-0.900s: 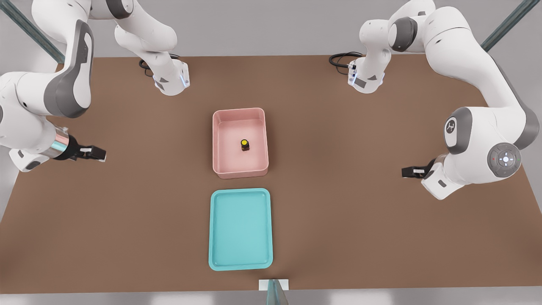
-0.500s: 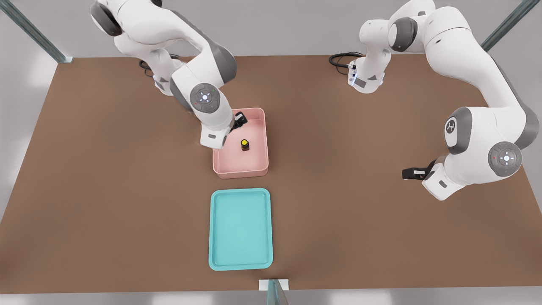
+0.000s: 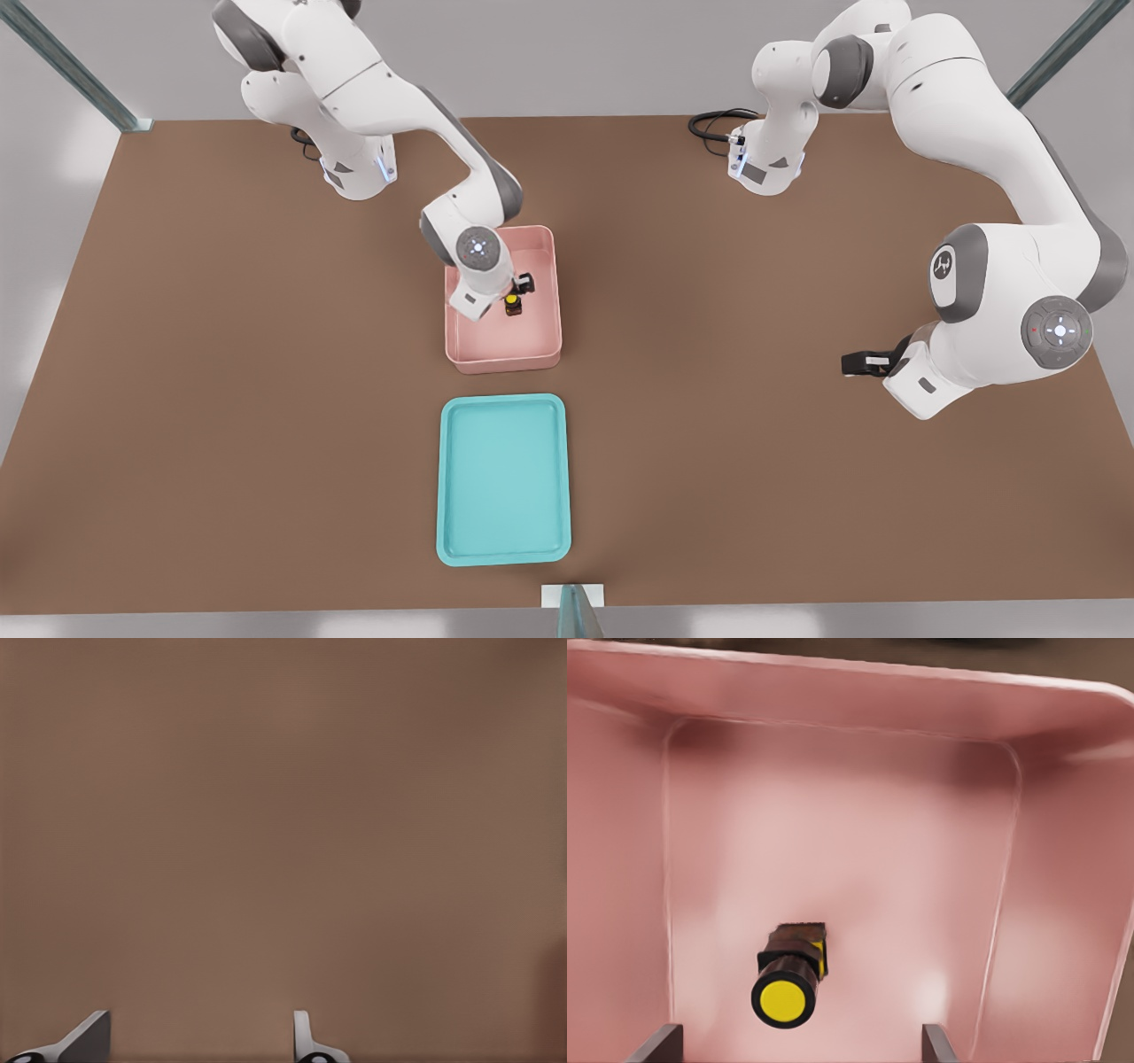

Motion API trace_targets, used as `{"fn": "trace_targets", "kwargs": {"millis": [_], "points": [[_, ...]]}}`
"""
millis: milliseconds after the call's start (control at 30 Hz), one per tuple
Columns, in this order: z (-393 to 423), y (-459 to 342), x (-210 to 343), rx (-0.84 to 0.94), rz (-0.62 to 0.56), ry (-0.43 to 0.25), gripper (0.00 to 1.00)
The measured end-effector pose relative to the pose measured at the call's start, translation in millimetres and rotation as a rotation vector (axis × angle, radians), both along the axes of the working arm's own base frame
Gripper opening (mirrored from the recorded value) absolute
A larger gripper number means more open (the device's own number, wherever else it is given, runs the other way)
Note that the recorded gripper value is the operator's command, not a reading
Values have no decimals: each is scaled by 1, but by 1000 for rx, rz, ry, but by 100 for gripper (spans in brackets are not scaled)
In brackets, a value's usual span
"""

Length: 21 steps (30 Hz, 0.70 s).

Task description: The left arm remains still, and the right arm places the button from the box into the tray

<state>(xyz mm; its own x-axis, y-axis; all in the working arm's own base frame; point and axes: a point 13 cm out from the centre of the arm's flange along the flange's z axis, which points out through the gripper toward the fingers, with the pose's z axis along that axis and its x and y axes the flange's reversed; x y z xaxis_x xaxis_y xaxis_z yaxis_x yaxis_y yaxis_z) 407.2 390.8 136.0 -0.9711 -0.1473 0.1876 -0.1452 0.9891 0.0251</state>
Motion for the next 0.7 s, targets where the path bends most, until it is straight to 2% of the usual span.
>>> {"fn": "trace_targets", "kwargs": {"millis": [167,333,700], "points": [[-35,8,-9,36,-31,-68,100],[-37,18,1,86,-64,-135,100],[-57,10,-9,107,-92,-173,100]]}}
